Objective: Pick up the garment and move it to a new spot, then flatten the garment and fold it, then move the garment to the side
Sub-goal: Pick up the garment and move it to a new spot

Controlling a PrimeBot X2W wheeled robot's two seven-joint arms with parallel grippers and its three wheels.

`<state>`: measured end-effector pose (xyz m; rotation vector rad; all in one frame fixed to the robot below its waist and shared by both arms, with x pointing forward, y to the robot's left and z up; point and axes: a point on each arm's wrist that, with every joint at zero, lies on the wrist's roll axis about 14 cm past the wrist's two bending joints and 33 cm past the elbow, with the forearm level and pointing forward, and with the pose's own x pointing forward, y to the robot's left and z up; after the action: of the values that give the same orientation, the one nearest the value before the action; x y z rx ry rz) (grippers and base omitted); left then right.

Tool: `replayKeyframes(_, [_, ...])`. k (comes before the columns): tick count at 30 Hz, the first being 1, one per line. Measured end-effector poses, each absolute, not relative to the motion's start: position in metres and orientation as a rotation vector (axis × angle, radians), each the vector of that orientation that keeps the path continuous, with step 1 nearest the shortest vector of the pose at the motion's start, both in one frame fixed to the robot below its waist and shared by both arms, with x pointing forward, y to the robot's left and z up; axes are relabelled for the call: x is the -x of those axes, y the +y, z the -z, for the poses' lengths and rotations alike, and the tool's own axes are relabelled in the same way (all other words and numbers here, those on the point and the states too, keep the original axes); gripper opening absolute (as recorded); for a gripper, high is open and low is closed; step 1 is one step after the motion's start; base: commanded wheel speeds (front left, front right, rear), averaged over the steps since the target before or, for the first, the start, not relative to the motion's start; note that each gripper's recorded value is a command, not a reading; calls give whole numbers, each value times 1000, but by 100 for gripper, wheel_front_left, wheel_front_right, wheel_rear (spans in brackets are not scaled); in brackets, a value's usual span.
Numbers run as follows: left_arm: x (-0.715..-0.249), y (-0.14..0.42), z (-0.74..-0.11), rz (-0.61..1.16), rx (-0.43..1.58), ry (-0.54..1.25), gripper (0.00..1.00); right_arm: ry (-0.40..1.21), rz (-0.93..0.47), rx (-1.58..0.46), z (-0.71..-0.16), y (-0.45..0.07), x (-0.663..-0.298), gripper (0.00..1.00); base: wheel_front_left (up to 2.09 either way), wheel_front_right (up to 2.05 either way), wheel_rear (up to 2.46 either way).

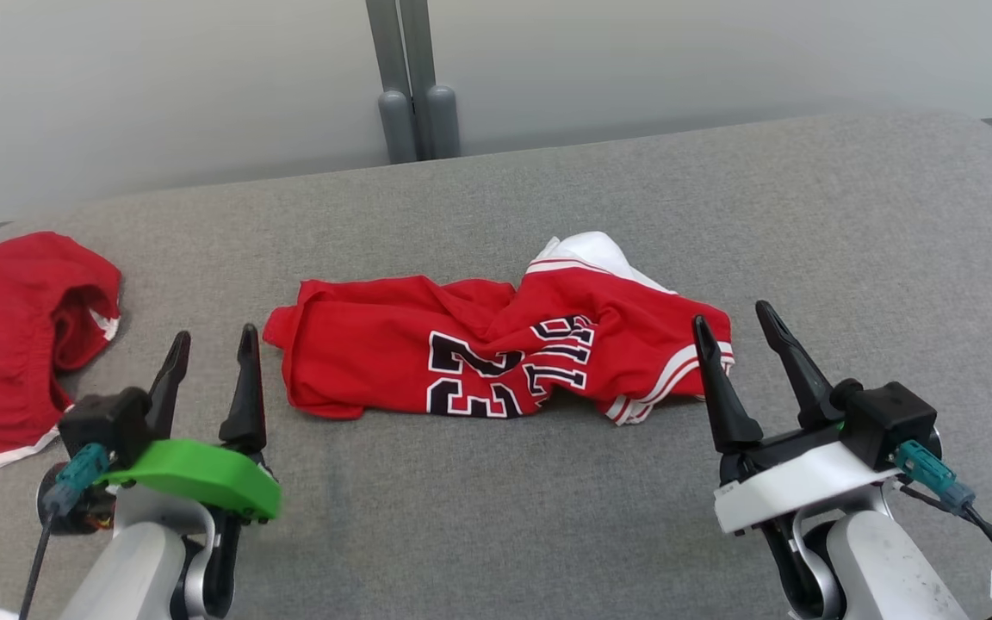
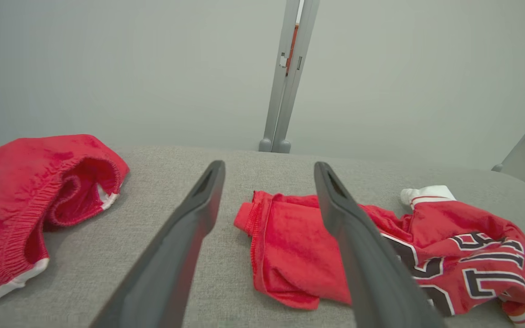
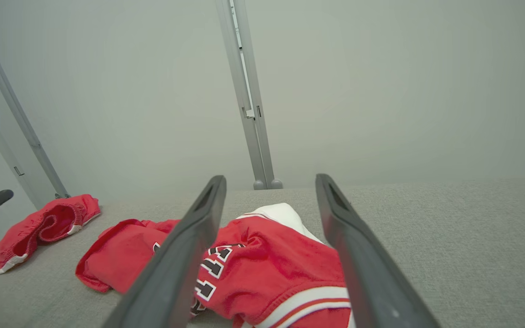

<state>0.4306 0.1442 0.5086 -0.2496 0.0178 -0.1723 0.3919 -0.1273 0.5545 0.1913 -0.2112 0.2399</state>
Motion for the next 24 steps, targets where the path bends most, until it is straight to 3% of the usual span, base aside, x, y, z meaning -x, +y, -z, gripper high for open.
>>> replayKeyframes(13, [-383, 170, -506, 48, 310, -31, 100, -195, -201, -217, -548, -138, -379, 100, 0, 0, 0])
replayKeyframes(24, [-375, 166, -503, 48, 318, -49, 100, -186, -191, -216, -544, -142, -378, 100, 0, 0, 0])
